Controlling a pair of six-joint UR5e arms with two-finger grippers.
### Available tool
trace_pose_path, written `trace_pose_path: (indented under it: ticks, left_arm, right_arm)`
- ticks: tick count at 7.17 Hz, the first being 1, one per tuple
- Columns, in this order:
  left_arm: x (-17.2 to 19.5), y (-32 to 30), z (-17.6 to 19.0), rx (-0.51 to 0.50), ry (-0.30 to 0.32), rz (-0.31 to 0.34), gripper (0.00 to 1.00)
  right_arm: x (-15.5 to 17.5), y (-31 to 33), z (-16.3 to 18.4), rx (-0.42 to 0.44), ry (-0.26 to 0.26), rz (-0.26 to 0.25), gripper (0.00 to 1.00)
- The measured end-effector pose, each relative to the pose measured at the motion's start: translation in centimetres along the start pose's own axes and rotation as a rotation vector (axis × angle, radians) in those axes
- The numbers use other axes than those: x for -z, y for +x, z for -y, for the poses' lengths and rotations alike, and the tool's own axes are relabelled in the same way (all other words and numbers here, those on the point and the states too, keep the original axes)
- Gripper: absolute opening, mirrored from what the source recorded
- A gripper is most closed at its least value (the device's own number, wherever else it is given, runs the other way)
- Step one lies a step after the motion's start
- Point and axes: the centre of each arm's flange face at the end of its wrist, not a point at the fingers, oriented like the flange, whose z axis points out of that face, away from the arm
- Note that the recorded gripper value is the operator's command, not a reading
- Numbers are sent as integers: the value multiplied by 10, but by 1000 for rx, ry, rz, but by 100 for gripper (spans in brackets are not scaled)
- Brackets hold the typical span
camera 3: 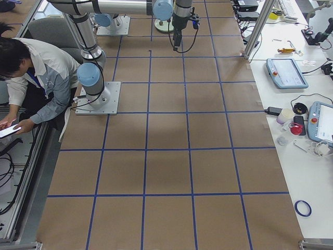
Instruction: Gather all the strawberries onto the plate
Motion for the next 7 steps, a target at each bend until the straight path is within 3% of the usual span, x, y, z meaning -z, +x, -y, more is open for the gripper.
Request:
trace_pose_path:
  ticks: [2,7]
  left_arm:
    - [-19,6,4,-2,-43,-37,100]
    - [-39,13,19,-1,39,-69,100]
  right_arm:
    - [3,-1,0,3,16,6,100]
    - [4,-2,0,4,18,21,100]
